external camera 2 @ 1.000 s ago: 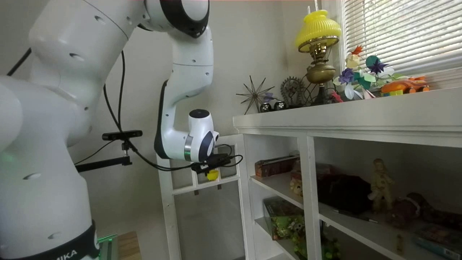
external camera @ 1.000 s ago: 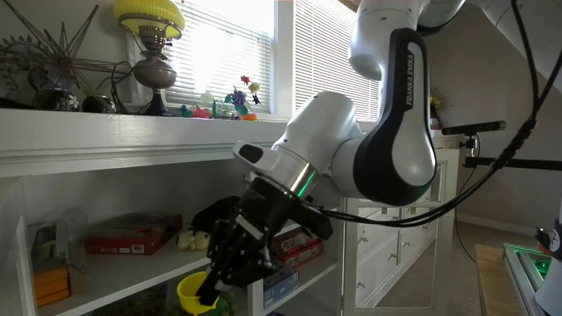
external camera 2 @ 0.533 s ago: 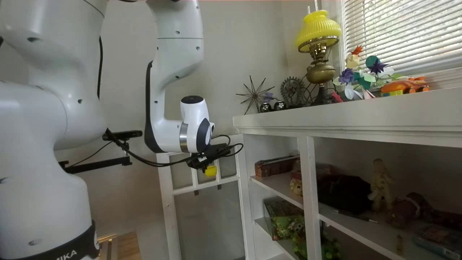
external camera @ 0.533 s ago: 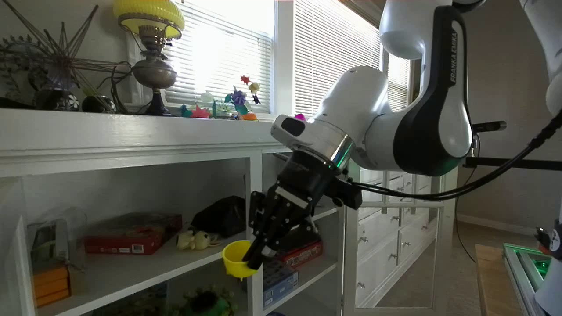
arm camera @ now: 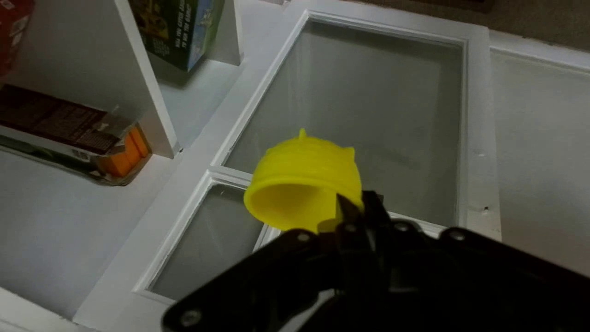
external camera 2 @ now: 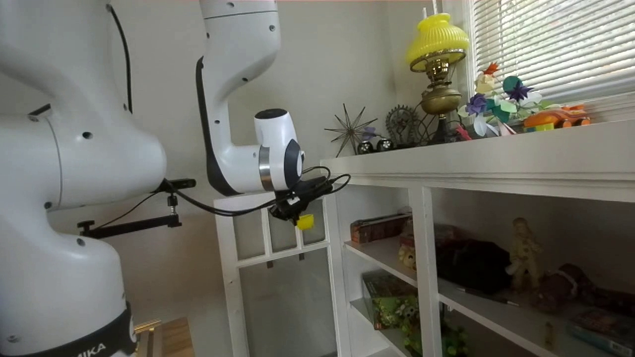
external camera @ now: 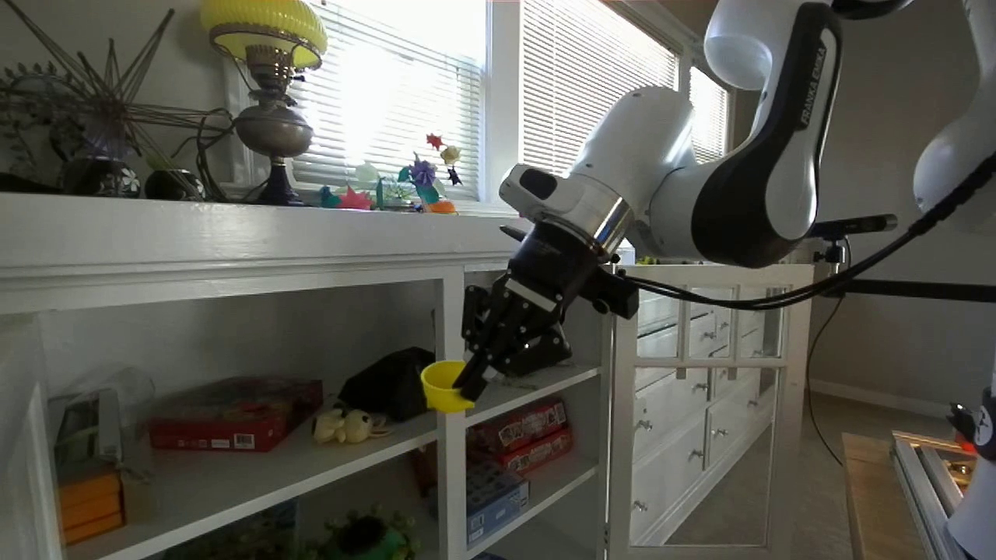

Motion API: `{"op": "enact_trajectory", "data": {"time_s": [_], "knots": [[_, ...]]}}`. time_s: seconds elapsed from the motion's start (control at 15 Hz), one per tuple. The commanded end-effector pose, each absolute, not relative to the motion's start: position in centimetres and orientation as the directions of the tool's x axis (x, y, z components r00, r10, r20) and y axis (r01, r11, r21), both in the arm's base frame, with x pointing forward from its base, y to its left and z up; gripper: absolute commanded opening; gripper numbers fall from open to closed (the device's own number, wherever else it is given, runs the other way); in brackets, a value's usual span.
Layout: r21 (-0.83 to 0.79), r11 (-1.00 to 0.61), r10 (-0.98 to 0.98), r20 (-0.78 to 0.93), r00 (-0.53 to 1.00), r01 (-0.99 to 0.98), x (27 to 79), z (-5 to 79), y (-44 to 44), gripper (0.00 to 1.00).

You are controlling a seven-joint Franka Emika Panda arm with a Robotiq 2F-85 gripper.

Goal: Remove the yellow bowl from the cabinet

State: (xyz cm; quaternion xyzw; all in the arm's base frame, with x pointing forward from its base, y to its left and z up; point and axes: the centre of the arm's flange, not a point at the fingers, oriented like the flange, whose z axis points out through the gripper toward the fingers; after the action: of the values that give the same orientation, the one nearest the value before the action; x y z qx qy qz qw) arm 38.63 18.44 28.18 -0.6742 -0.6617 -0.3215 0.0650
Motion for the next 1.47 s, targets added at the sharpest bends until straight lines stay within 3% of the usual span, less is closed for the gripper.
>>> {"op": "enact_trajectory", "data": {"time_s": [0.0, 0.53, 1.4], "knots": [[0.332, -0.085, 0.848, 0.52, -0.107, 0.939, 38.2, 34.8, 16.3, 0.02], [0.333, -0.055, 0.856, 0.501, -0.128, 0.941, 38.0, 41.0, 15.5, 0.02], [0.395, -0.212, 0.829, 0.557, -0.049, 0.894, 42.6, 51.8, 10.5, 0.02]]}}
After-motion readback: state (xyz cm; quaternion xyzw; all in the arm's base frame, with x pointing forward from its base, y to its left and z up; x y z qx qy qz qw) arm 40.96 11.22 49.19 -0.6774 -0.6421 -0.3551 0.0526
